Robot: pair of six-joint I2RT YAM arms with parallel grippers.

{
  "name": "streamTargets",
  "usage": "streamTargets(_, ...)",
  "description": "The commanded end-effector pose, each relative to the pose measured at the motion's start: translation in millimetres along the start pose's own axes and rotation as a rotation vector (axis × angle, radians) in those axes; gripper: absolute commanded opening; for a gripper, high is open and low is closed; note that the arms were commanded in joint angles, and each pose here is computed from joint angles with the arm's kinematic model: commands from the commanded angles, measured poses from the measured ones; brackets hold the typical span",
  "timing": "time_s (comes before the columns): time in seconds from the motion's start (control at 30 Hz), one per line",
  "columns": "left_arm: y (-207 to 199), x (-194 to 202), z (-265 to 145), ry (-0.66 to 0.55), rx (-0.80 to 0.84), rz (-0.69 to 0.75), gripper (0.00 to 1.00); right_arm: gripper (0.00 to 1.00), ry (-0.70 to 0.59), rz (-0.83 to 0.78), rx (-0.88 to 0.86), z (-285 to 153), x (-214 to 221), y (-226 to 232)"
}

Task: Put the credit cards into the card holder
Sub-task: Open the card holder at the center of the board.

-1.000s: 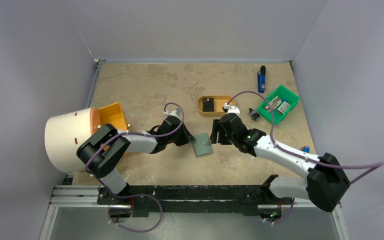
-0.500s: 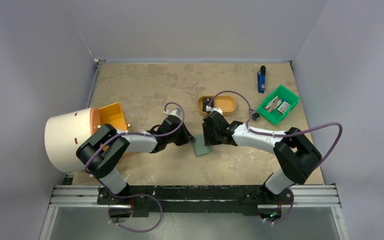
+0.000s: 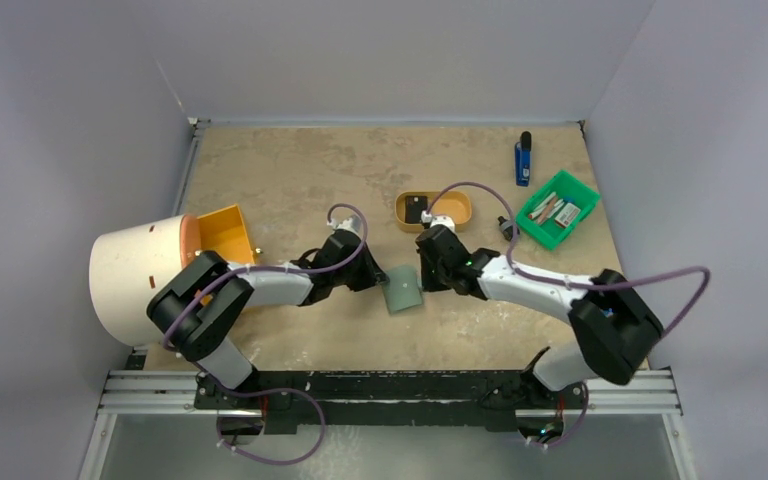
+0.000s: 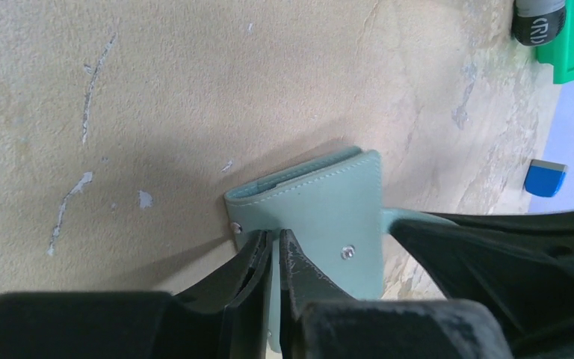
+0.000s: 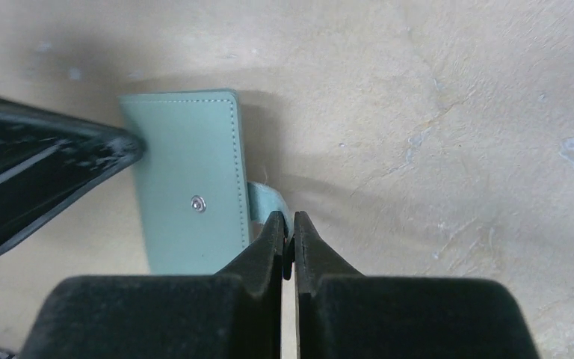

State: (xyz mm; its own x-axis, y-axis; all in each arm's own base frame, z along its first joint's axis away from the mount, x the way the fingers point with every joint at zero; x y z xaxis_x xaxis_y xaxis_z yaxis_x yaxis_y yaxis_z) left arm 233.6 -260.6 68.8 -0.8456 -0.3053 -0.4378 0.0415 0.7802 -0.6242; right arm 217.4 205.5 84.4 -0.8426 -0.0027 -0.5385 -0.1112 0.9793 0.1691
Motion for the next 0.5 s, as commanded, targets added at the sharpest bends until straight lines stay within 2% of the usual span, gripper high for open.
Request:
streamTargets(0.0,-5.4,-10.7,-10.0,-0.040,-0.018,0.059,0.17,0.00,-0.144,0.004,-0.056,-32.5,-20.6,-2.0)
streamTargets(0.1,-15.1,-11.7,-14.7,-0.044,-0.005,0.098,0.37,0.00,-0.173,-0.013,-0.137,-45.4,-19.3,0.3)
streamTargets(0.17,-19.9,-10.2,-16.8,-0.038,0.000,0.117,0.45,0.00,-0.176,-0.013,-0.186,-48.8,-15.4,2.0)
streamTargets(0.47,-33.3,-21.6,-28.4,-0.110,0.044,0.066,0.72,0.00,-0.206,0.009,-0.400,-67.1,-12.3,25.0)
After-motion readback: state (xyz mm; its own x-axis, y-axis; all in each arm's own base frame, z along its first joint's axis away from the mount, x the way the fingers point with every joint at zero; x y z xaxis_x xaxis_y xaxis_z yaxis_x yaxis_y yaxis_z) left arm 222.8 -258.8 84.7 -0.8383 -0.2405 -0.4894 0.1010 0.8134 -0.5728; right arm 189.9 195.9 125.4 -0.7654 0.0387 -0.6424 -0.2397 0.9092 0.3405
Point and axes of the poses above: each gripper's point midway between its finger pads, its own z axis out along the fingers, its own y axis along the line the jaws close on, x = y × z, the point moved 6 cm from there along -z, back along the fingers, and after that the axes turned 4 degrees about z, right-handed, at the moved point
